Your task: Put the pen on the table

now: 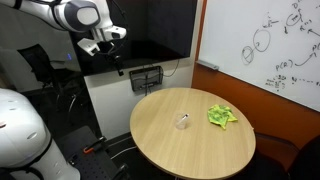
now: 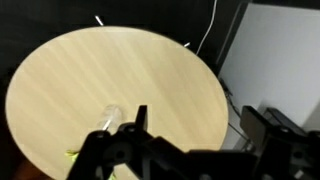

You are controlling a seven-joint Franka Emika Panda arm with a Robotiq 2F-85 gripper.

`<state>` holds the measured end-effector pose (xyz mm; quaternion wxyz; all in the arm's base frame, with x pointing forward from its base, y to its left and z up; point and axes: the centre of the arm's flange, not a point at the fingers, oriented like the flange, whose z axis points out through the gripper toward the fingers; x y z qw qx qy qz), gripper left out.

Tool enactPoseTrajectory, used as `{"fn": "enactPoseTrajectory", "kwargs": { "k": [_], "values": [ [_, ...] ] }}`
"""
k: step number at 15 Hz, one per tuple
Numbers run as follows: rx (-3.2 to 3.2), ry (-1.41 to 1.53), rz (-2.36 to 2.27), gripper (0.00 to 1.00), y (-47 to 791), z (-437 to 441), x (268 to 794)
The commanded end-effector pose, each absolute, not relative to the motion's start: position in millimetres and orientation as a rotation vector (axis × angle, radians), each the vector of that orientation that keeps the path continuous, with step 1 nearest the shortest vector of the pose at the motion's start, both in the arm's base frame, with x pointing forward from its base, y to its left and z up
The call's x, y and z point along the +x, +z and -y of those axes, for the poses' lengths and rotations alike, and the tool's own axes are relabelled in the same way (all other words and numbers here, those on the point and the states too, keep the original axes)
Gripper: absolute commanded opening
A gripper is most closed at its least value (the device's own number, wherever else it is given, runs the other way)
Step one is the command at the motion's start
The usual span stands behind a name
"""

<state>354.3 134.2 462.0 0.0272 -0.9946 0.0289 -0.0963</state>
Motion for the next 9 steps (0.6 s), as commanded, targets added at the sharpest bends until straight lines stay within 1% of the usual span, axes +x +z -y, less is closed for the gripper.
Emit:
{"fn": "enactPoseTrajectory", "kwargs": {
  "k": [1, 5, 9],
  "values": [
    [-3.071, -0.411, -0.386, 1.0, 422, -125, 426],
    [-3.046, -0.508, -0.726, 1.0, 364, -82, 494],
    [-3.025, -0.46, -1.006, 1.0, 313, -50, 552]
  ]
}}
